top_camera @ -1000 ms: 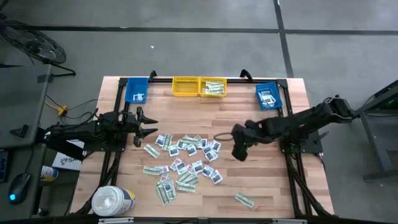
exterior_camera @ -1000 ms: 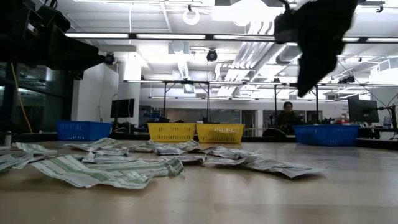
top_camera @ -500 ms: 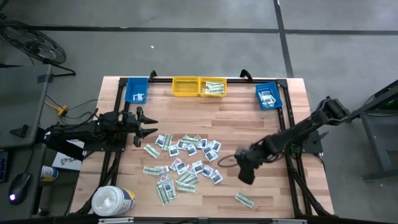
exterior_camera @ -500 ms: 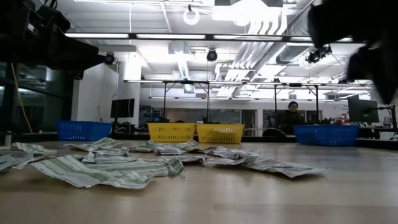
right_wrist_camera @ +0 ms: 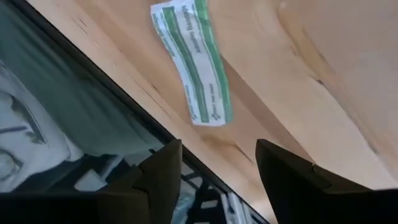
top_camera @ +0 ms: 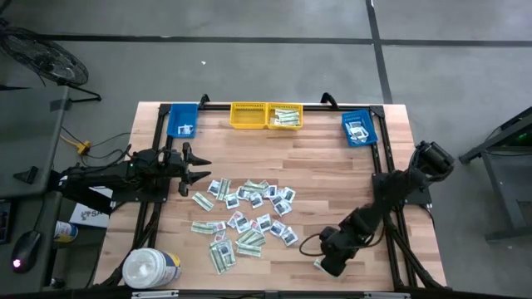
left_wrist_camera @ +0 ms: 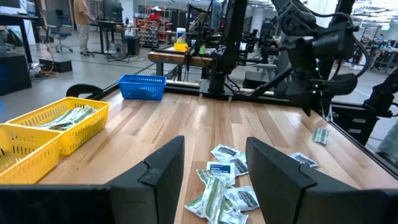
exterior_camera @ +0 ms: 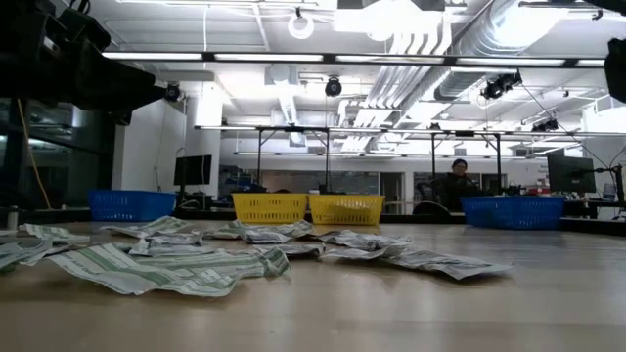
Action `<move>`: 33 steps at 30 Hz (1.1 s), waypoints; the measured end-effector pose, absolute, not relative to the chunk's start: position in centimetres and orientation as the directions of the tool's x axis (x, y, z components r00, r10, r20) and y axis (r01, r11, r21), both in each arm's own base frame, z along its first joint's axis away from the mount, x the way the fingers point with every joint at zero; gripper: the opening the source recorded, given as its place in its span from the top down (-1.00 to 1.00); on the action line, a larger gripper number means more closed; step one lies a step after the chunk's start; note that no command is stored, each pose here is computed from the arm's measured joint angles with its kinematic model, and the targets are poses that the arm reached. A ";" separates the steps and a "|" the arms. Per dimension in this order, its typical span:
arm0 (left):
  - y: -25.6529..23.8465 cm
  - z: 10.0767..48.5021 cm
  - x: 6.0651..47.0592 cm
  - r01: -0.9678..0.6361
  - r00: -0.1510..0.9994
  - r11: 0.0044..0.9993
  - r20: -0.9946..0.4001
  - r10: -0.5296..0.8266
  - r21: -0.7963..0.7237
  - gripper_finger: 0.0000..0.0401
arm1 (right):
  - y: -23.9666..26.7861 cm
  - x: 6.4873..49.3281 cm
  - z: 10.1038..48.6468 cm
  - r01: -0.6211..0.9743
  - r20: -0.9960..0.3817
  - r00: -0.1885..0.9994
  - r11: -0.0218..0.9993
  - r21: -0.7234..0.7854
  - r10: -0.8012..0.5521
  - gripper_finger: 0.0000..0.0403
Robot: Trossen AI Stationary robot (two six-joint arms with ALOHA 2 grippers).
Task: Pick & Place First Aid Supplies
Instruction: Put the green bandage pack into the right yellow bin
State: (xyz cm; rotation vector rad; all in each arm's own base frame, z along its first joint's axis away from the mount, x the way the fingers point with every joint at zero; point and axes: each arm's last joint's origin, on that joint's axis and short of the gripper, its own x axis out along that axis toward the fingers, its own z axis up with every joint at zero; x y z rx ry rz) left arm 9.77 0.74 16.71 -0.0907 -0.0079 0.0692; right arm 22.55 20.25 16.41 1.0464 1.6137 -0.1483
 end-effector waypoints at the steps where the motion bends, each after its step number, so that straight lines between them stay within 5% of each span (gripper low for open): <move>1: 0.7 16.7 9.8 -0.069 0.998 0.993 0.005 0.069 -0.091 0.14 | 20.5 22.5 16.3 0.694 -0.840 0.052 0.586 0.419 0.540 0.01; 9: 0.7 16.7 9.8 -0.069 0.998 0.993 0.005 0.069 -0.091 0.14 | 22.7 21.6 15.2 0.757 -0.853 0.081 0.524 0.390 0.516 0.01; 17: 0.7 16.7 9.8 -0.069 0.998 0.993 0.005 0.069 -0.091 0.14 | 24.8 19.9 15.3 0.820 -0.875 0.300 0.366 0.440 0.380 0.02; 33: 0.7 16.7 9.8 -0.069 0.998 0.993 0.005 0.069 -0.091 0.14 | 26.5 18.3 14.6 0.838 -0.875 0.326 0.318 0.443 0.358 0.17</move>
